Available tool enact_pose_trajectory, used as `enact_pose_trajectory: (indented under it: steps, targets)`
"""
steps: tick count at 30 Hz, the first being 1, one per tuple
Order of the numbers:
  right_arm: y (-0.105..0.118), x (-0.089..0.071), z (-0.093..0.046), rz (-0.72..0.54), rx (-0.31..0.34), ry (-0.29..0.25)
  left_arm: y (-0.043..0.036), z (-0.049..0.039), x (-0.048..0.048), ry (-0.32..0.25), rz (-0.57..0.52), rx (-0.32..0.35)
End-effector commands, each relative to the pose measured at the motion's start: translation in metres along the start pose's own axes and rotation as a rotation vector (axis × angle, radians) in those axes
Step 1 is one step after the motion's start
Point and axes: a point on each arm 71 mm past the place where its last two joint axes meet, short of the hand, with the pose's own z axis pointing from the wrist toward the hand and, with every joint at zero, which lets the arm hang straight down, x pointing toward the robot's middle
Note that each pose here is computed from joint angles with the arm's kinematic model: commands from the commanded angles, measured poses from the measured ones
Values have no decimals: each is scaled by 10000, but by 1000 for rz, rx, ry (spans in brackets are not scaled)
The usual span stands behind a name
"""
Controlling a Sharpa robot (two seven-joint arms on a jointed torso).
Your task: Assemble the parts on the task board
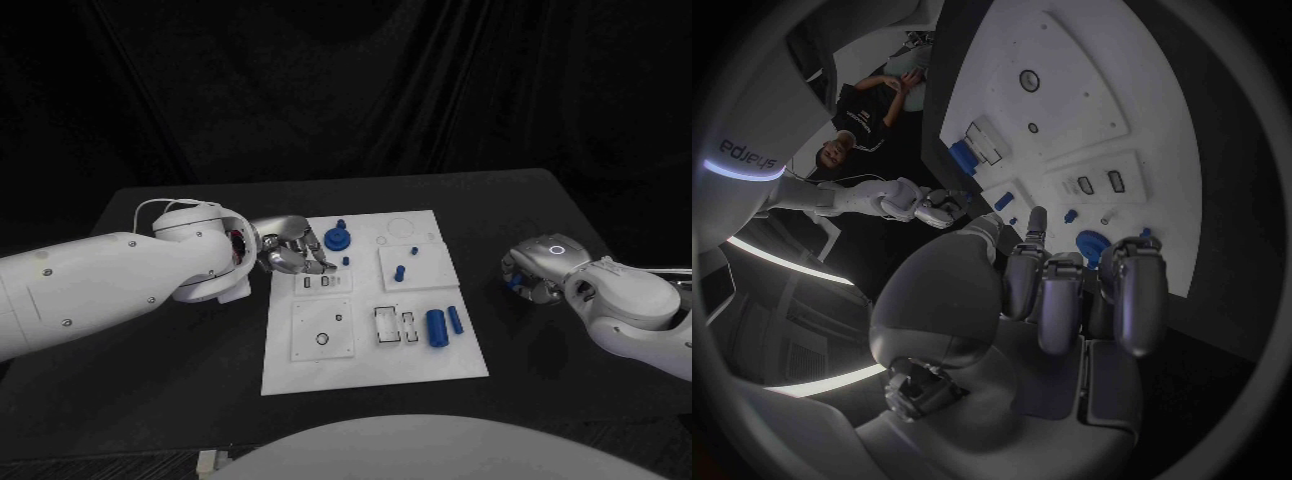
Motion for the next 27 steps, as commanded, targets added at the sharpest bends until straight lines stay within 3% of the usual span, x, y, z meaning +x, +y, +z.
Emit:
enact_pose_trajectory:
  steps: [1,8,13,19,27]
  targets:
    - [31,-47,-9,24,-27,-70,-7,0,18,8,-10,13]
    - [148,-141,-109,84,-62,-103,14,-2,37,19,-11,6]
    - [325,-419,-142,225,-105,-141,13,5,45,23,-11,6]
    - [723,-890,-25,540,-234,-151,8,6,55,28,-11,11]
    - [1261,-1092,262,774,-441,-57,48,-48,50,18,0,16]
